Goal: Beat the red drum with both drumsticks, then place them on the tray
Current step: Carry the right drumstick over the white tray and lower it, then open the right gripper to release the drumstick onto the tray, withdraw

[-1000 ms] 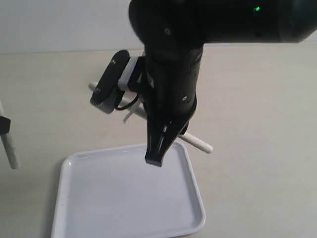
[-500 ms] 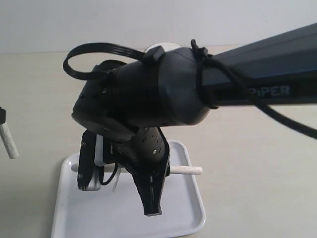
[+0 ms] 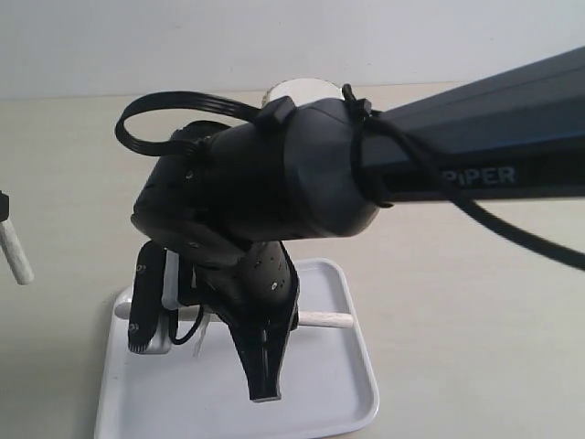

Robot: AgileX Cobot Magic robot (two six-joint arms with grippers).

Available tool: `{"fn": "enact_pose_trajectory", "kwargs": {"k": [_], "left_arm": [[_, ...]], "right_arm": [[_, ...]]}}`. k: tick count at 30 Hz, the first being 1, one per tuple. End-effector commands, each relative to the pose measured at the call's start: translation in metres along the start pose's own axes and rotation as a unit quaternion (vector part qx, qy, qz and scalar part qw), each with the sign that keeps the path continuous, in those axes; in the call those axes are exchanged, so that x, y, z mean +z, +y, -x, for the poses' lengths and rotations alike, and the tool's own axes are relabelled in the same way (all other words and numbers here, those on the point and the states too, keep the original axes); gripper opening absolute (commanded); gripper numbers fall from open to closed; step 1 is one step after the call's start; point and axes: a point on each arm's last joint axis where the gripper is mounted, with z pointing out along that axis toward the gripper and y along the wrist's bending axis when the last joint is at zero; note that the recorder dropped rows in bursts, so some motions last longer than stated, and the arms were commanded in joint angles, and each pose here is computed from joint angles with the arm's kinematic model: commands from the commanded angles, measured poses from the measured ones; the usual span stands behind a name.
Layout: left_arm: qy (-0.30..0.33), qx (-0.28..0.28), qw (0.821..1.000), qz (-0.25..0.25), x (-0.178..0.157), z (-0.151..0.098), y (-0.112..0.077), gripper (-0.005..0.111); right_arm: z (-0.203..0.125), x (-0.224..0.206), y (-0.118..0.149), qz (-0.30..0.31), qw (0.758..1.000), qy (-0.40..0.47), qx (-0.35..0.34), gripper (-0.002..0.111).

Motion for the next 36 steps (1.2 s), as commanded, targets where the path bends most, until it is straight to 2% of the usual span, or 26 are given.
{"fn": "enact_pose_trajectory", "kwargs": {"k": [1,8,15,21,28,32,36], "left_arm": [[-0.006,-0.002,1.000,0.003,0.000,0.000,0.001,0.000],[-0.006,-0.002,1.000,0.003,0.000,0.000,0.001,0.000],[-0.009,-0.002,1.000,0.004,0.000,0.001,0.001,0.000],[-0.010,-0.002,1.000,0.004,0.000,0.001,0.001,0.000],[-0.016,-0.011,1.000,0.001,0.000,0.002,0.001,0.000],[-0.018,-0.026,0.999,-0.006,0.000,0.002,-0.001,0.000],[-0.006,-0.014,1.000,-0.018,0.000,0.000,-0.004,0.000]], "right_arm": [[0.003,0.009,0.002,0.005,1.000,0.004,-0.003,0.000],[0.007,0.022,0.005,0.020,1.000,0.014,-0.003,0.001],[0.007,0.024,0.006,0.021,1.000,0.018,-0.004,0.017],[0.007,0.024,0.006,0.021,1.000,0.018,-0.004,0.026],[0.006,0.022,0.006,0.021,1.000,0.022,0.005,0.026],[-0.002,0.006,0.002,0.008,0.997,0.036,0.071,0.025],[-0.016,-0.026,-0.003,-0.015,0.987,0.003,0.158,0.021]]}}
